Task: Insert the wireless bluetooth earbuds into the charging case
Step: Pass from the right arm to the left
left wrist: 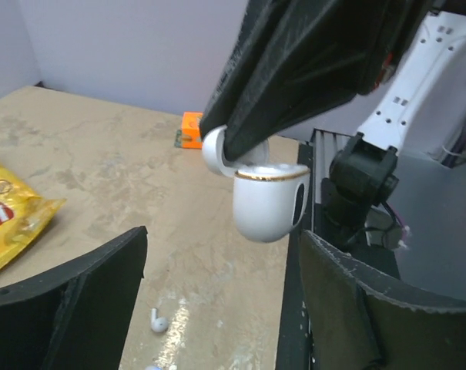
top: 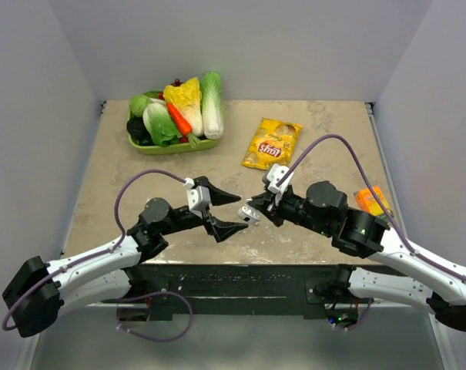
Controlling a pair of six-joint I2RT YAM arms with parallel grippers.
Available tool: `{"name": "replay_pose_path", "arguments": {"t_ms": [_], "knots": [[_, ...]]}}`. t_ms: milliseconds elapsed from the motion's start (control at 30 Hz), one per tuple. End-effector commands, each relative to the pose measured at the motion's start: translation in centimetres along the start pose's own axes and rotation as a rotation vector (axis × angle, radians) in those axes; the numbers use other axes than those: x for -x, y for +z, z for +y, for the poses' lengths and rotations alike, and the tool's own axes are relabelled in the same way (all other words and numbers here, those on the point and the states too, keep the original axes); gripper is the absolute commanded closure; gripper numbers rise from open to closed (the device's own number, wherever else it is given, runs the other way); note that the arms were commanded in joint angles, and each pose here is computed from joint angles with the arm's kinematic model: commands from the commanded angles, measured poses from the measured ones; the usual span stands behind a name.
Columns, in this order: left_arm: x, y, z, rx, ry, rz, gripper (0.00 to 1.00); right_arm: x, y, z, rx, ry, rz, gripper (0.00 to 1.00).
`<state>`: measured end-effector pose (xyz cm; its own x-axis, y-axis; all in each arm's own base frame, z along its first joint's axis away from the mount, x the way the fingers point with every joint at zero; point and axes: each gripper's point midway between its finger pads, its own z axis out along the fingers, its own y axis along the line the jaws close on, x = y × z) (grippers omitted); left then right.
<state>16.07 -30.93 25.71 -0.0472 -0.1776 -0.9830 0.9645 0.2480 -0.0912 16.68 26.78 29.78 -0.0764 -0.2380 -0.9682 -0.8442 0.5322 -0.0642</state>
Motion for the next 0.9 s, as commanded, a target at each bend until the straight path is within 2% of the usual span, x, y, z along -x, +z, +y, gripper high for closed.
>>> {"name": "replay_pose_path", "arguments": {"t_ms": [0, 400, 533, 567, 667, 867], "knots": [[1.5, 0.6, -3.0, -0.186, 0.002, -0.038, 0.2, 2.7, -1.2, 0.6, 0.041, -0.019, -0.071, 1.0], [2.6, 0.5, -3.9, -0.242, 0.035, -0.096, 0.25, 1.7, 0.2, 1.2, 0.063, 0.0, -0.033, 1.0], [1.8, 0.6, -3.7, -0.241, 0.017, -0.075, 0.37, 1.7, 0.3, 1.1, 0.061, 0.002, -0.036, 1.0], [1.6, 0.7, -3.7, -0.242, 0.005, -0.067, 0.45, 1.7, 0.3, 1.1, 0.061, 0.003, -0.036, 1.0], [1.3, 0.9, -3.7, -0.245, -0.019, -0.061, 0.49, 1.8, 0.3, 1.1, 0.061, 0.005, -0.039, 1.0], [1.5, 1.0, -3.7, -0.242, -0.022, -0.069, 0.5, 1.7, 0.2, 1.1, 0.061, 0.007, -0.04, 1.0]]}}
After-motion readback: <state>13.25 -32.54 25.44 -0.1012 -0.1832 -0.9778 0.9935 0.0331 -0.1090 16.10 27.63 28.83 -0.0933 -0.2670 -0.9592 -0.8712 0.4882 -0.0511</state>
